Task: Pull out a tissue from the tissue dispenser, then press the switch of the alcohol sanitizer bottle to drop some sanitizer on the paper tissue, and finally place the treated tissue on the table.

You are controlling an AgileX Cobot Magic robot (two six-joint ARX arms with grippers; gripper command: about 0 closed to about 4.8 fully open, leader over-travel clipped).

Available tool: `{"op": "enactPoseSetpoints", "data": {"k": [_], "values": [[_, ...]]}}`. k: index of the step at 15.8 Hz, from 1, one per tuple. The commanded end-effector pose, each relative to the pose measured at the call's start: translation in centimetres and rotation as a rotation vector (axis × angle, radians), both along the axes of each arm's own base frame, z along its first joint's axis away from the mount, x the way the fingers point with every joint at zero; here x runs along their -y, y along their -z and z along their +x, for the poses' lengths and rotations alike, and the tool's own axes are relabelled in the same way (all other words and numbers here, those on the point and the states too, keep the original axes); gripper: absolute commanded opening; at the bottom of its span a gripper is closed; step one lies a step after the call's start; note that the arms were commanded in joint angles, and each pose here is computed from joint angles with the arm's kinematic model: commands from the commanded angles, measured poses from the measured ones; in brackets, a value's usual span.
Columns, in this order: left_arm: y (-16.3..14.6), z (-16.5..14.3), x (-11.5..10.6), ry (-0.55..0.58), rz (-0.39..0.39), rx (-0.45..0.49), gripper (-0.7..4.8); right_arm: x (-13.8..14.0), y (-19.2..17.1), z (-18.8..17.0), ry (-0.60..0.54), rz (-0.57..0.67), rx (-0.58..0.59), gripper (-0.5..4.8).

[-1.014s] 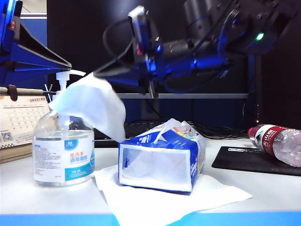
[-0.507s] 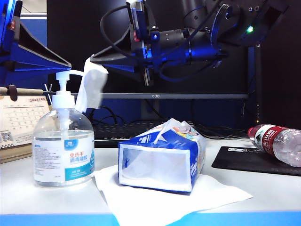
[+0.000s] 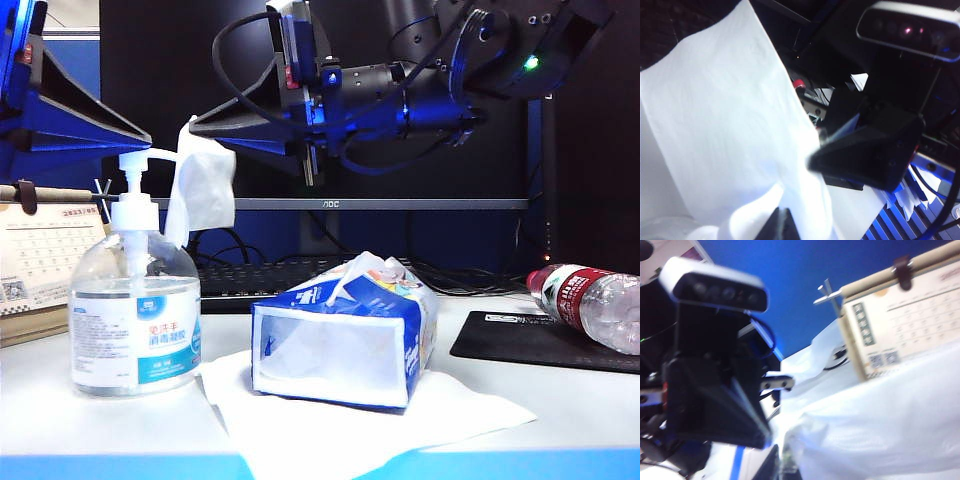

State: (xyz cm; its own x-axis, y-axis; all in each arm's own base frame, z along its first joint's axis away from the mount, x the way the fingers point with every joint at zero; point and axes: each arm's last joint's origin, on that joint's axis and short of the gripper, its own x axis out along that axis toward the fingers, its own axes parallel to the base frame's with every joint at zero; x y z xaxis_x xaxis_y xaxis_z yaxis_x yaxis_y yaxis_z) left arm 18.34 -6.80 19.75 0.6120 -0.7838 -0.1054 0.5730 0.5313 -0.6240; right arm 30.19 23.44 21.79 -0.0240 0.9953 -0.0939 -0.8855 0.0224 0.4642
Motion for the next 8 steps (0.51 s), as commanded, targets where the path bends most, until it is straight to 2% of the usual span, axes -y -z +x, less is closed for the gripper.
{"op": "enactPoseSetpoints", "data": {"k": [1,5,8], "values": [[-0.3,0.1,0.0,-0.005,-0.002,0.025,-0.05,0.0,-0.2,-0.1,-0.02,0.006,-0.012,-0.05],[-0.3,0.1,0.0,-0.004,0.003,0.033,-0.05,0.0,0.8,0.2,-0.044,-0.007,-0.078,-0.04],[-0.3,0.1,0.0,-0.003,0.011,0.042,-0.05,0.0,0.7,0.1,-0.064,-0.005,-0.08,-0.04]]}}
